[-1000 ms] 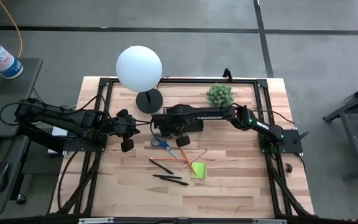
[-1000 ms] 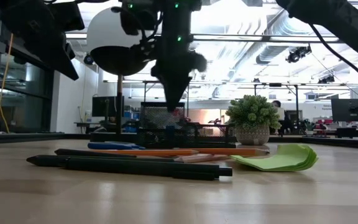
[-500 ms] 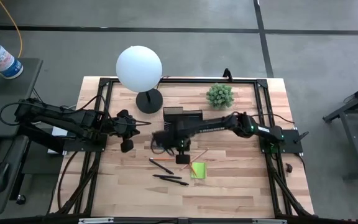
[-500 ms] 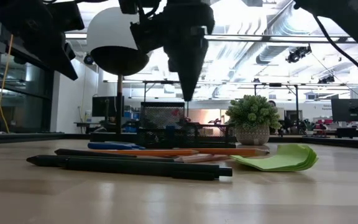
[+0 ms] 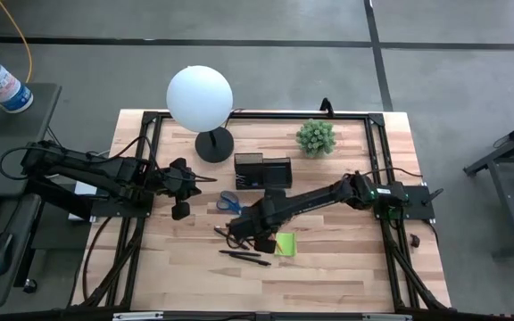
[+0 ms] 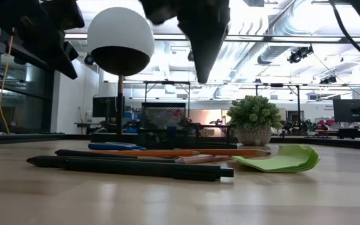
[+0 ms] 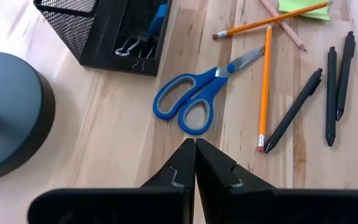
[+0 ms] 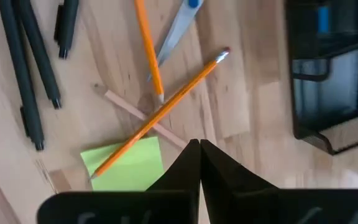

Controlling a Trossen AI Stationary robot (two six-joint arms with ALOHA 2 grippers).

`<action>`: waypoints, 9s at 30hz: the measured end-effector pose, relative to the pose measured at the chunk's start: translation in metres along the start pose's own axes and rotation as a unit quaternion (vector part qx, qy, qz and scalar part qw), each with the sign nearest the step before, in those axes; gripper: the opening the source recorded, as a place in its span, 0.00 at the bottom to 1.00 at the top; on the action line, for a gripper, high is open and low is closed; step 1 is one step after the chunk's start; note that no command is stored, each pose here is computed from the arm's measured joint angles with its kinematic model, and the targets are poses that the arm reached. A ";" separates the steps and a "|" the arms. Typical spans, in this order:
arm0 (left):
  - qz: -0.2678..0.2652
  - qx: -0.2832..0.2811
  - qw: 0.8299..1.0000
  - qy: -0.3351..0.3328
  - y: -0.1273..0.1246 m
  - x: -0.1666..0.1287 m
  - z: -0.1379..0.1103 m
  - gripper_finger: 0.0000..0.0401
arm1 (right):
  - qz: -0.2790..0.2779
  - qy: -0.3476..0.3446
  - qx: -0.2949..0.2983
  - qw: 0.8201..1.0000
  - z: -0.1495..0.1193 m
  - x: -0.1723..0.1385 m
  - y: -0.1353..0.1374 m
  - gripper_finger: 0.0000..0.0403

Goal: Pick and place office supplies into organizer
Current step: Put the green sticky notes into the desk organizer, then put the right orange pencil into the desk organizer

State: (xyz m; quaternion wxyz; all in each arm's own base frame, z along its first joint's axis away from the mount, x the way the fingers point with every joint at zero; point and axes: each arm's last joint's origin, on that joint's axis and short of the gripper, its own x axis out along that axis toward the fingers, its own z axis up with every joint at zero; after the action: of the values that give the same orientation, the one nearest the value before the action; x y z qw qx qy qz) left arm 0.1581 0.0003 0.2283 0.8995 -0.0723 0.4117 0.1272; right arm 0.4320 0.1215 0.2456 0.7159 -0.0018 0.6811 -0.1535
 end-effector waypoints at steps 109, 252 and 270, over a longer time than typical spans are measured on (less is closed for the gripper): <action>-0.017 -0.008 0.999 -0.036 -0.002 0.000 0.007 0.00 | 0.218 -0.002 0.546 0.809 -0.133 0.105 -0.006 0.06; -0.017 -0.004 0.999 -0.034 -0.002 0.000 0.007 0.00 | 0.221 -0.087 0.446 0.863 -0.066 -0.028 -0.076 0.16; -0.020 -0.007 0.999 -0.032 -0.002 0.000 0.007 0.00 | 0.317 -0.052 0.449 0.834 -0.044 0.015 0.004 0.16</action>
State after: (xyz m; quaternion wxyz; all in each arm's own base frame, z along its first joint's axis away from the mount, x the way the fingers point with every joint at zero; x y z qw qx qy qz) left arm 0.1635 -0.0005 0.2329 0.9142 -0.0824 0.3801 0.1139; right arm 0.3904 0.1309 0.2272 0.6818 0.5277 0.4627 -0.2065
